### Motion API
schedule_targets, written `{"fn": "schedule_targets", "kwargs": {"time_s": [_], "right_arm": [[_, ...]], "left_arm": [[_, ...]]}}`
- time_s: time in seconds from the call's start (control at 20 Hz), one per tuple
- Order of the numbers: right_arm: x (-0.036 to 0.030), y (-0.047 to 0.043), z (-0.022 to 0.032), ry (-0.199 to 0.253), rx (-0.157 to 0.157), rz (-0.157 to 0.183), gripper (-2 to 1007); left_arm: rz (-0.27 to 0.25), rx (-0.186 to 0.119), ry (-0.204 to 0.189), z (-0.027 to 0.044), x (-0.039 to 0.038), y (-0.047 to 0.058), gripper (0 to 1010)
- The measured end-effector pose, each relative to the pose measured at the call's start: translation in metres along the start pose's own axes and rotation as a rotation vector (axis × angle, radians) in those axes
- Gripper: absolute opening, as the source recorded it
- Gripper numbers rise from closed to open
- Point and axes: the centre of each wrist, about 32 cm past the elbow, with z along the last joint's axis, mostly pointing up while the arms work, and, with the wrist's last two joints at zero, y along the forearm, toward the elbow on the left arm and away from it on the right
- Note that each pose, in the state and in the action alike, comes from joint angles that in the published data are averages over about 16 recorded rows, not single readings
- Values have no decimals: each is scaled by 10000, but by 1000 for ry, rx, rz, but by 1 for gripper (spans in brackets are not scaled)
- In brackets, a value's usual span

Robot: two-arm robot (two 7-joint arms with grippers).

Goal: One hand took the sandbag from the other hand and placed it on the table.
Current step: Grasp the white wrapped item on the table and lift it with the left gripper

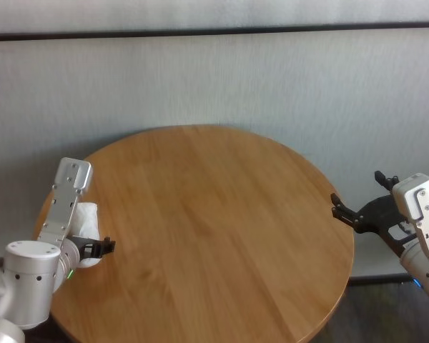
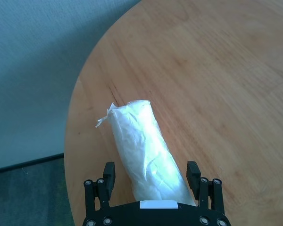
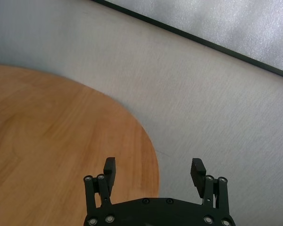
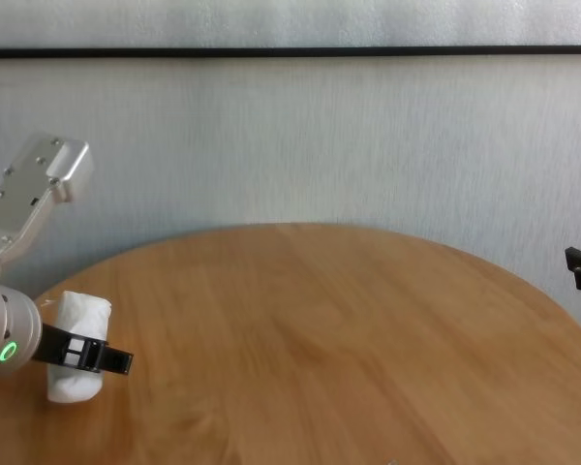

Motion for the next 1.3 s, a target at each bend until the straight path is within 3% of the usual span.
{"fn": "schedule_targets", "kwargs": {"time_s": [0.25,0.9,1.3], "right_arm": [[0,0,0,0,0,0,1005],[0,0,0,0,0,0,1005],[0,0,0,0,0,0,1005]], "left_arm": [[-1,0,5,3,3,3,905],[-3,-1,15,9,7,9,597],[-4,0,17,9,6,10,518]]}}
